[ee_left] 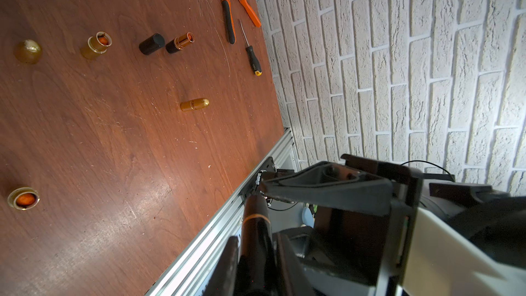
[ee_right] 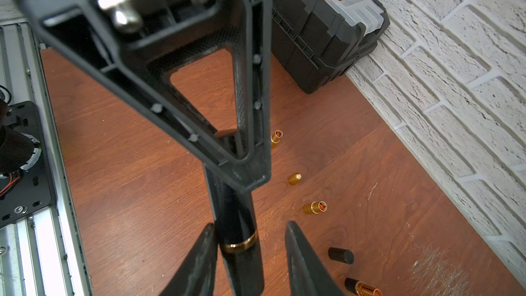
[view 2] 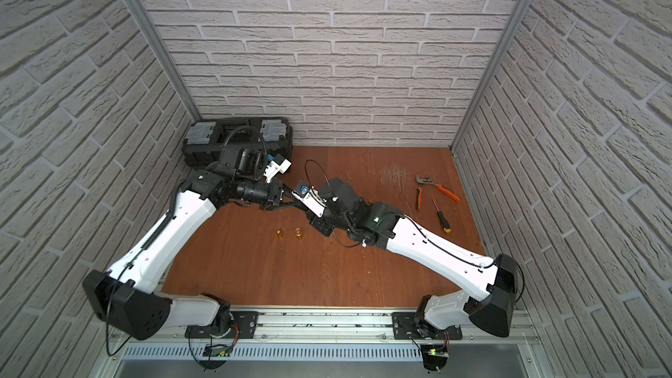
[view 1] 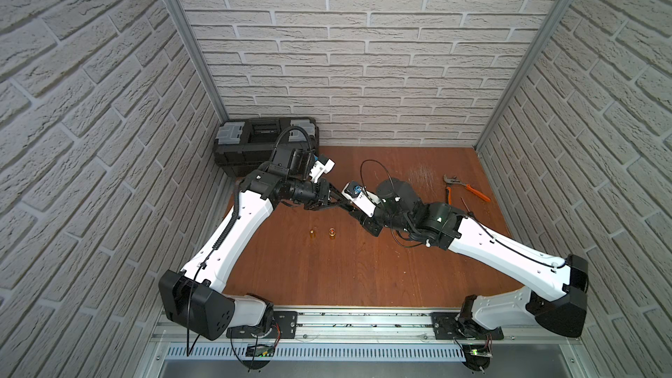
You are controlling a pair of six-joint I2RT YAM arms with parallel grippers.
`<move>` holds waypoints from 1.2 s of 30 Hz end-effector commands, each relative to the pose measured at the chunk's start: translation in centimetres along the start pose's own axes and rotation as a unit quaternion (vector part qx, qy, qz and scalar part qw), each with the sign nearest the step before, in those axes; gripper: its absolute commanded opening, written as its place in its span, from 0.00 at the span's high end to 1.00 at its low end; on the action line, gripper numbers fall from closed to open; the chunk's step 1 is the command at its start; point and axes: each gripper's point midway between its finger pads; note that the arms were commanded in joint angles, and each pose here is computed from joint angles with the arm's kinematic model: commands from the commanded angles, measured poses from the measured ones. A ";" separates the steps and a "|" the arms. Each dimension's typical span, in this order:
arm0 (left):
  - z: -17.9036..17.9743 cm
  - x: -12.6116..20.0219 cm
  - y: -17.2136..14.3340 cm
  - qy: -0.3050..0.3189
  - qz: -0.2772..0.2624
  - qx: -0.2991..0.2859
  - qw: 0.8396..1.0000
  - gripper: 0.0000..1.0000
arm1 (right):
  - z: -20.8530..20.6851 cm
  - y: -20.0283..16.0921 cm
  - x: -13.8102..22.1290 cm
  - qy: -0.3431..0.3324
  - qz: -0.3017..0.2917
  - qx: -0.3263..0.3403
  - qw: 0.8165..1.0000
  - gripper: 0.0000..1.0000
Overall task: Open the lipstick cap
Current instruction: Open the cover of the lipstick.
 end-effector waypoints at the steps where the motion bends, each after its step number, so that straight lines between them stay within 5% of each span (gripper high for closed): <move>1: -0.8 0.8 -0.3 -0.011 0.002 -0.011 1.000 0.90 | -0.8 0.4 -0.3 -0.012 -0.011 -0.007 1.000 0.59; 10: -0.9 1.2 0.0 -0.015 -0.001 -0.011 1.000 0.90 | -0.5 0.1 -1.3 -0.005 -0.002 -0.006 1.000 0.63; 24: 0.4 1.9 0.6 -0.005 -0.014 0.004 1.000 0.93 | -1.0 -0.2 -1.2 -0.017 0.011 -0.005 1.000 0.94; 33: 2.2 3.8 2.6 -0.008 -0.055 0.032 0.998 0.94 | -1.9 -2.5 -0.2 -0.057 0.043 -0.016 0.997 0.96; 36: 3.7 3.4 2.6 0.053 -0.062 0.028 0.996 0.94 | -2.1 -3.0 0.4 -0.067 0.048 -0.024 0.996 0.96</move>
Point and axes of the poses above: each gripper's point midway between its finger pads, its own x axis back along the fingers, its own z axis along the line the jaws close on, y = z × x, and after that the axes turned 13 degrees about x, right-handed
